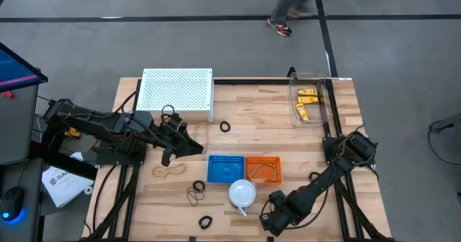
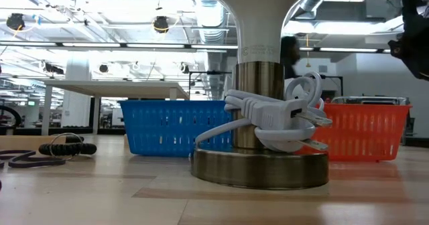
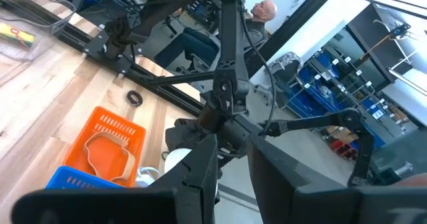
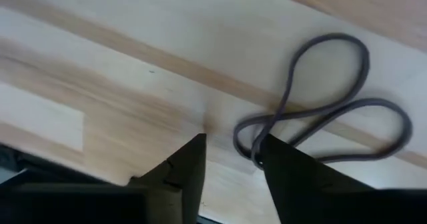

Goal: Pick & Place Office Desk Supplies
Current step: Put the right black rubber band into the orange basket

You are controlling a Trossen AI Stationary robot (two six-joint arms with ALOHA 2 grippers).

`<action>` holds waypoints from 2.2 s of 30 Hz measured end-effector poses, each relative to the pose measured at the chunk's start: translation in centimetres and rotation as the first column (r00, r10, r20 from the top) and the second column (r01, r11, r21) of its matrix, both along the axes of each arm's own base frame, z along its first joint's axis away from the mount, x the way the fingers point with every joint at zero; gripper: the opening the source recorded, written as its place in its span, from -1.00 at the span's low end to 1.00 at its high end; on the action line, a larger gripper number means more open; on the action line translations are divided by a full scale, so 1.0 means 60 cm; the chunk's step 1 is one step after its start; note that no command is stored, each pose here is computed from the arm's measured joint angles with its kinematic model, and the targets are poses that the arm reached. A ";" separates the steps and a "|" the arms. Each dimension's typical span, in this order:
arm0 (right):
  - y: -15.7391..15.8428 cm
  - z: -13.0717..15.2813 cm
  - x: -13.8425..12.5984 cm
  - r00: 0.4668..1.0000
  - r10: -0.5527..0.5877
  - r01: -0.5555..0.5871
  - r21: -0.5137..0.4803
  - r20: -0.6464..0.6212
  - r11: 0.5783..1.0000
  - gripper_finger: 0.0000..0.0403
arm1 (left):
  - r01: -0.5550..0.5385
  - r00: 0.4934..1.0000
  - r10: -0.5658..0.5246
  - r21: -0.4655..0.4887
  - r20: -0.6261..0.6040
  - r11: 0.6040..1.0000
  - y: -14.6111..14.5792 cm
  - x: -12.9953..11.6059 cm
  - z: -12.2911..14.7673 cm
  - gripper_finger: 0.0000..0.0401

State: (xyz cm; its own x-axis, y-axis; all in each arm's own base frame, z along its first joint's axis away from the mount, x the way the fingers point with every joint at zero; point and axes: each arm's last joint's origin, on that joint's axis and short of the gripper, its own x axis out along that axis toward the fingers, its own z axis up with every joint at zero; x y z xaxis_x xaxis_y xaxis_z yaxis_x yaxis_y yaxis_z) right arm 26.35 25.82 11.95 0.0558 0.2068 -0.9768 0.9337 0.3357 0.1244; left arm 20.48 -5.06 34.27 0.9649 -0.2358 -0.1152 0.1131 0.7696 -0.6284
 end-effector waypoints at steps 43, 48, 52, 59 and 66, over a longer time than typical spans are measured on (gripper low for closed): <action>-0.220 0.253 0.030 0.920 0.323 -0.147 -0.571 0.220 0.807 -1.00 | 0.003 1.000 -0.003 -0.001 -0.006 1.000 0.000 0.000 -0.001 -0.62; -0.223 0.241 0.041 0.910 0.369 -0.207 -0.564 0.189 0.799 -1.00 | 0.002 1.000 -0.002 -0.003 -0.001 1.000 0.000 0.000 0.000 -0.62; -0.224 0.236 0.043 0.914 0.368 -0.219 -0.556 0.172 0.802 -1.00 | -0.003 1.000 0.003 -0.003 0.000 1.000 0.000 0.000 0.000 -0.62; -0.217 0.238 0.043 0.909 0.367 -0.212 -0.541 0.197 0.814 -1.00 | -0.006 1.000 0.006 -0.002 -0.002 1.000 0.000 0.000 0.000 -0.62; -0.218 0.212 0.042 0.919 0.328 -0.172 -0.528 0.217 0.832 -1.00 | -0.006 1.000 0.006 -0.001 -0.002 1.000 0.000 0.000 0.000 -0.62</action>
